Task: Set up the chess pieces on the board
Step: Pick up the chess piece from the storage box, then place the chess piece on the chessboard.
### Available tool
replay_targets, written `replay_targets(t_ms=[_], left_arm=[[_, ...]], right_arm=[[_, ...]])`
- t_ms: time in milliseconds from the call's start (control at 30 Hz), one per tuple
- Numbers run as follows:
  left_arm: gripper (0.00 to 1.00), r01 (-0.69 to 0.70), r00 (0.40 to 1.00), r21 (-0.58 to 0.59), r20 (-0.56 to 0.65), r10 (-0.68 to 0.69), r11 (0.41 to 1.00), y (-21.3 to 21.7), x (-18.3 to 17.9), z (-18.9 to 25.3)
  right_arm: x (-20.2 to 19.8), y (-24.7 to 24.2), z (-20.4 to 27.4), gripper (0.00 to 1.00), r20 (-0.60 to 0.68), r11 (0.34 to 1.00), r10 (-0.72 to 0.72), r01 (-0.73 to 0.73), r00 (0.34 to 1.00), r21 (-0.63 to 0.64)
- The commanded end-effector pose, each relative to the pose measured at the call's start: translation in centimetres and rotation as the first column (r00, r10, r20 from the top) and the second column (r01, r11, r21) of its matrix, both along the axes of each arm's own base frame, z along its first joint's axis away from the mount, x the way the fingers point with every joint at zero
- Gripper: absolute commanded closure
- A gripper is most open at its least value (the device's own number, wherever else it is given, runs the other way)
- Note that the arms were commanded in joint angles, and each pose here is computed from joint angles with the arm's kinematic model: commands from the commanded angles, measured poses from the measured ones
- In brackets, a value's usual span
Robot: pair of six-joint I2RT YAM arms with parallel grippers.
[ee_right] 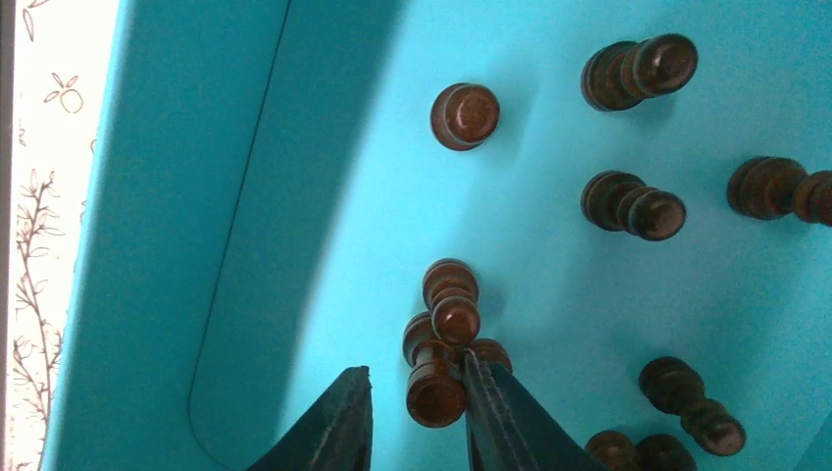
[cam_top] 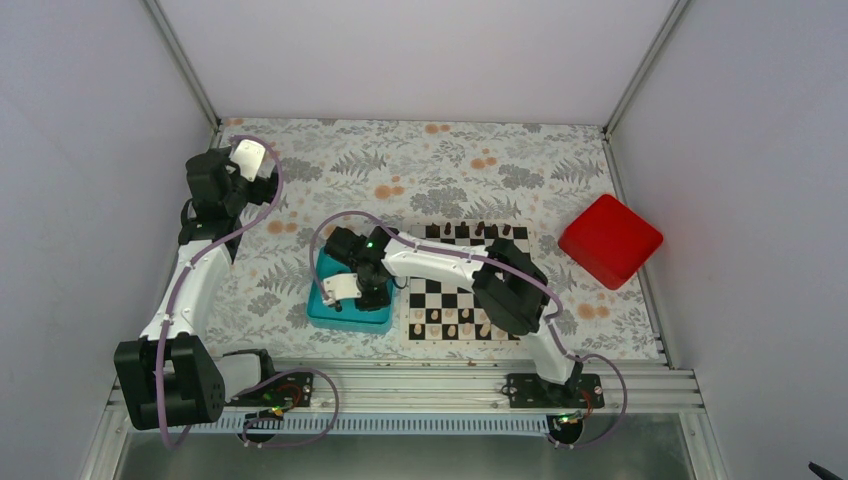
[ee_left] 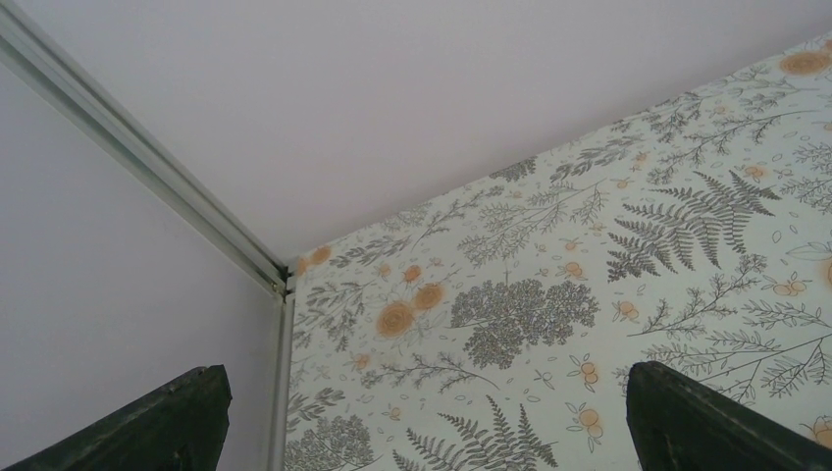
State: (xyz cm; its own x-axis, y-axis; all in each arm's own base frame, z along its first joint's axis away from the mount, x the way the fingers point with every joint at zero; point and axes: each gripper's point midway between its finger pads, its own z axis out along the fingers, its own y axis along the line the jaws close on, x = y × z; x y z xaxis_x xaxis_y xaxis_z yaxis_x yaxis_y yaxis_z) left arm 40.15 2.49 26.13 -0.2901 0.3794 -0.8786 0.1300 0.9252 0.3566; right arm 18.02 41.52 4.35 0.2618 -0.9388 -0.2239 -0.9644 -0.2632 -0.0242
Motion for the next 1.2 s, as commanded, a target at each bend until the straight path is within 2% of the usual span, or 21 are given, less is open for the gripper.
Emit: replay_targets(t_ms=[0, 200, 367, 667, 933, 1167], left_arm=[[0.0, 0.004, 1.0, 0.01, 0.016, -0.004, 1.0, 0.2, 0.2, 0.0], [0.0, 0.008, 1.0, 0.01, 0.016, -0.008, 1.0, 0.1, 0.2, 0.0], [0.0, 0.008, 1.0, 0.011, 0.02, -0.008, 1.0, 0.1, 0.1, 0.2], [0.0, 0.006, 1.0, 0.01, 0.023, -0.006, 1.0, 0.1, 0.1, 0.4], [0.0, 0.004, 1.0, 0.01, 0.026, -0.004, 1.0, 0.1, 0.1, 0.5], [0.0, 0.003, 1.0, 0.01, 0.027, -0.004, 1.0, 0.2, 0.1, 0.6]], right_arm=[[0.3, 0.2, -1.0, 0.78, 0.013, 1.0, 0.008, -0.008, 1.0, -0.017], [0.4, 0.2, -1.0, 0.81, 0.014, 1.0, 0.008, -0.007, 1.0, -0.019], [0.6, 0.4, -0.5, 0.88, 0.022, 1.0, 0.002, -0.002, 1.0, -0.006], [2.1, 1.1, 5.7, 0.93, 0.072, 0.993, -0.043, 0.035, 0.996, 0.111], [7.3, -2.1, 13.5, 0.94, 0.14, 0.96, -0.192, 0.157, 0.971, 0.231], [15.8, -11.4, 18.8, 0.94, 0.217, 0.881, -0.436, 0.364, 0.873, 0.303]])
